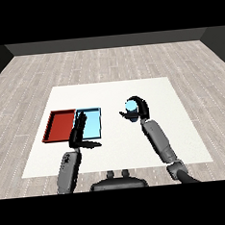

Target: Pick the blue can and put it in the blue box

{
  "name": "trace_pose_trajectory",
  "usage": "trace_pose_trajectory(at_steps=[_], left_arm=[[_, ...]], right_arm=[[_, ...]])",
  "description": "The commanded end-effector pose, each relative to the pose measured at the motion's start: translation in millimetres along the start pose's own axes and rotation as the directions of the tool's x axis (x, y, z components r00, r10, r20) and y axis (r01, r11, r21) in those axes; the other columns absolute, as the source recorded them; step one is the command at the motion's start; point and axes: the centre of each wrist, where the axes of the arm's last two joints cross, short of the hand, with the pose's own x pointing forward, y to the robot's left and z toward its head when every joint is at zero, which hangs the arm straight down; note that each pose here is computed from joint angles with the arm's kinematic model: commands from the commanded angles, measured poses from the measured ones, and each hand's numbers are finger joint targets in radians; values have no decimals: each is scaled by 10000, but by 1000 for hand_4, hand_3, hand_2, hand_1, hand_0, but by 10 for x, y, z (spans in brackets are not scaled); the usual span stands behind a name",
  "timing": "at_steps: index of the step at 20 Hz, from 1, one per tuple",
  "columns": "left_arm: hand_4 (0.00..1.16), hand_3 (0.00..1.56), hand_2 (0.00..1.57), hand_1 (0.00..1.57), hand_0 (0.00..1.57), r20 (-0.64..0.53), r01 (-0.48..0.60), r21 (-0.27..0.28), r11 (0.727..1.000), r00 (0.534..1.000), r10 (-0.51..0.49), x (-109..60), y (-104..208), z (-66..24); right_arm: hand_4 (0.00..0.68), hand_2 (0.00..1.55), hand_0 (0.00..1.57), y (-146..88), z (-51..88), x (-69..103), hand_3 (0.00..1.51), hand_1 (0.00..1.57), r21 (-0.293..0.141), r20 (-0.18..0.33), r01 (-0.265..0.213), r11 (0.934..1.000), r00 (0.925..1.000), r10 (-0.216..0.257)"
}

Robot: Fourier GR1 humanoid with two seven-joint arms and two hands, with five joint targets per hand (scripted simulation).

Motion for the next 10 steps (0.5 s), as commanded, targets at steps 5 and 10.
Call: trace_pose_trajectory(at_steps=[5,10], left_arm=[[0,0,0,0,0,-311,-328,-576,9978,9990,310,-87,-253,-26],[0,0,0,0,0,-1036,-934,-846,9920,9910,844,-145,-428,-205]], right_arm=[[616,1447,1419,309,399,326,1404,1419,119,209,-205,9997,9996,202],[614,1451,1444,218,464,420,1398,1444,350,375,-434,9984,9984,421]])
